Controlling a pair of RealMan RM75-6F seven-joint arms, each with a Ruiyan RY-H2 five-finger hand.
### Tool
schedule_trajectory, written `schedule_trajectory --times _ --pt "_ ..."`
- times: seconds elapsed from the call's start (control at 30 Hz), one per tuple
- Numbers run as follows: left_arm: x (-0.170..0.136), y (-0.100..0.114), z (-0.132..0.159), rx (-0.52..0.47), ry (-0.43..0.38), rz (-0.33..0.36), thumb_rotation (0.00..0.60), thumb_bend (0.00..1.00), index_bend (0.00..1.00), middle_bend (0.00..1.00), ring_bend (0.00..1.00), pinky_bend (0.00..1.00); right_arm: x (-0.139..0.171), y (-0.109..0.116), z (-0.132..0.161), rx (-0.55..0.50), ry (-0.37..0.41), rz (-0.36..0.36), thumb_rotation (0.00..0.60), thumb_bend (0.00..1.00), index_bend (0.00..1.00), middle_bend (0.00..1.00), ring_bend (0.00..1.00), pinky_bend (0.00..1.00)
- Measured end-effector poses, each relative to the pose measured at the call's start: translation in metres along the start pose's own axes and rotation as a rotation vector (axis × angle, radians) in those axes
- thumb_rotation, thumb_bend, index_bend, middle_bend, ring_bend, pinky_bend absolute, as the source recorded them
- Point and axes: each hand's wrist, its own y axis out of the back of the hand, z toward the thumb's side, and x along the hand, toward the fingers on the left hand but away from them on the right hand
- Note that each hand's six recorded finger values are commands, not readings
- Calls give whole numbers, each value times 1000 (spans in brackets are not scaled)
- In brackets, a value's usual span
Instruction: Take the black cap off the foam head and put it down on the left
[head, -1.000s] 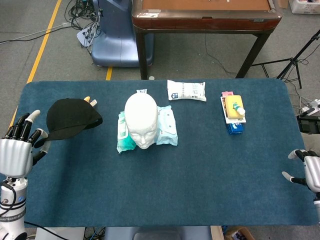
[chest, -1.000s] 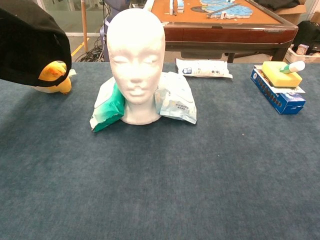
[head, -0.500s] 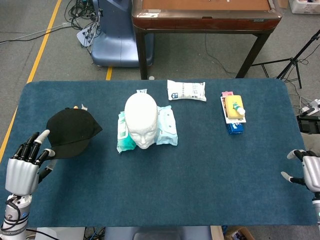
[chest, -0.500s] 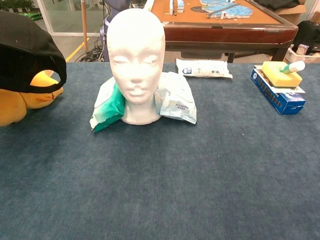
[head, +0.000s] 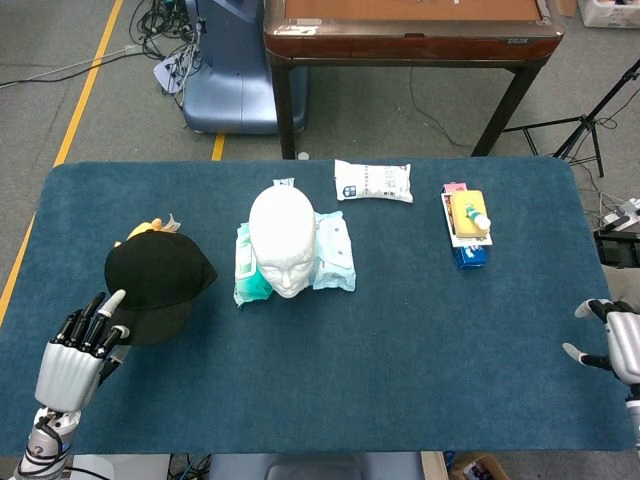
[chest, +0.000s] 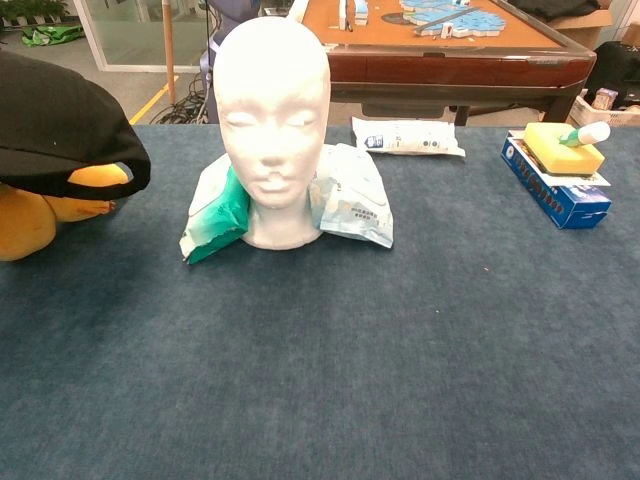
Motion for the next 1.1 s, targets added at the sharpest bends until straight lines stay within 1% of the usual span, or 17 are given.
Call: schedule_trajectory --times 0.17,0.27,0.4,0.5,0.57,0.67,0.73,0.93,1.03,1.1 --pt "-14 -8 -1 4 17 -57 600 338 537 208 194 400 0 0 0 -1 -1 0 600 80 449 448 361 548" --pt "-22 -12 -2 13 21 -101 600 311 478 207 192 400 0 0 0 -1 -2 0 600 80 449 448 361 548" --pt "-29 -16 -5 24 23 -155 600 236 361 207 183 400 0 0 0 -3 -2 -1 600 79 449 448 361 548" --pt "-33 -17 -8 33 35 -189 600 149 245 205 173 400 0 1 0 -4 -1 -2 600 80 449 448 361 548" --pt "-35 -17 -9 46 42 -208 600 94 143 202 170 400 0 1 -1 -4 -2 -2 600 80 449 448 361 548" --pt "-40 -17 -13 75 57 -242 600 34 20 195 167 400 -1 1 -1 -3 -2 -1 600 79 449 448 361 548" --pt "-42 -16 -15 95 70 -264 600 17 0 183 162 393 -1 0 -1 -1 -3 0 600 80 449 448 361 548" --pt "-47 -15 -21 162 115 -330 600 0 0 164 157 369 -1 -1 1 7 -1 3 600 80 449 448 361 548" --pt "-48 -13 -26 212 141 -344 600 0 0 164 159 369 -1 -1 1 9 1 3 600 80 449 448 361 548" --pt "-47 -10 -29 224 167 -344 600 0 0 164 164 369 0 -1 2 10 2 3 600 80 449 448 361 548"
